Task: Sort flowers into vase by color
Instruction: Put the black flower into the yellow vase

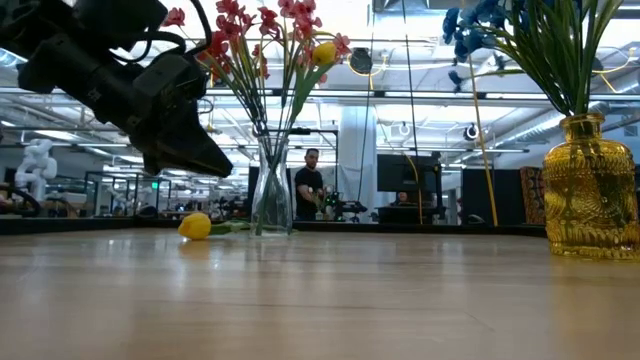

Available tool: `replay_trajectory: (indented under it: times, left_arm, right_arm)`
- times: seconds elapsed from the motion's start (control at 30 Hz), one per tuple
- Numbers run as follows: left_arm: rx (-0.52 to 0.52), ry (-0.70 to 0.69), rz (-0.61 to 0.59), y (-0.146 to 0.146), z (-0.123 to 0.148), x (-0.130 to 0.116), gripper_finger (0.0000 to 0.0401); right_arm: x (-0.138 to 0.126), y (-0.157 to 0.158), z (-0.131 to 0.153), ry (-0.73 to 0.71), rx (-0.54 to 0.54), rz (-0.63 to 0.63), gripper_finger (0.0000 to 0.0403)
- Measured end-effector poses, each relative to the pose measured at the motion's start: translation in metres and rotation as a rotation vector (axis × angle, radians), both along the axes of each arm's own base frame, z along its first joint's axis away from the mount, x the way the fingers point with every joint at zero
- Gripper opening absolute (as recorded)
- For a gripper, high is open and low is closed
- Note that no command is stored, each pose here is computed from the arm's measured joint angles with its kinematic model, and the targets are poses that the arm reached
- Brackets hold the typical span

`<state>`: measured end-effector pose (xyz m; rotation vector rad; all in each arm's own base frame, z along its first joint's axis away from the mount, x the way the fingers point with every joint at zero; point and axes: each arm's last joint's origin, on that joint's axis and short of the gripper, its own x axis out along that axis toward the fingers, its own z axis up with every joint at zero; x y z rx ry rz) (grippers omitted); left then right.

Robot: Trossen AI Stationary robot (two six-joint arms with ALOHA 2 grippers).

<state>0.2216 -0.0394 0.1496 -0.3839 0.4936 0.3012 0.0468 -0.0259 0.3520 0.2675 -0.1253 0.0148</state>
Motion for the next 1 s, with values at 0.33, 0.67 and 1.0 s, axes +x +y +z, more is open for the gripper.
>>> replay_trajectory:
  times: [0.33, 0.67, 1.0]
  left_arm:
    - [-0.007, -0.034, 0.020, 0.004, 0.003, 0.002, 0.0072]
    - [0.001, -0.032, 0.015, 0.004, 0.003, 0.002, 0.0072]
    - [0.011, -0.033, 0.028, 0.005, 0.003, 0.002, 0.0072]
  right_arm:
    - [0.014, -0.004, -0.005, 0.024, 0.042, 0.100, 0.0000]
    - [0.001, 0.010, -0.012, 0.024, 0.117, -0.005, 0.0000]
    - [0.004, 0.012, -0.013, 0.013, 0.127, 0.012, 0.0000]
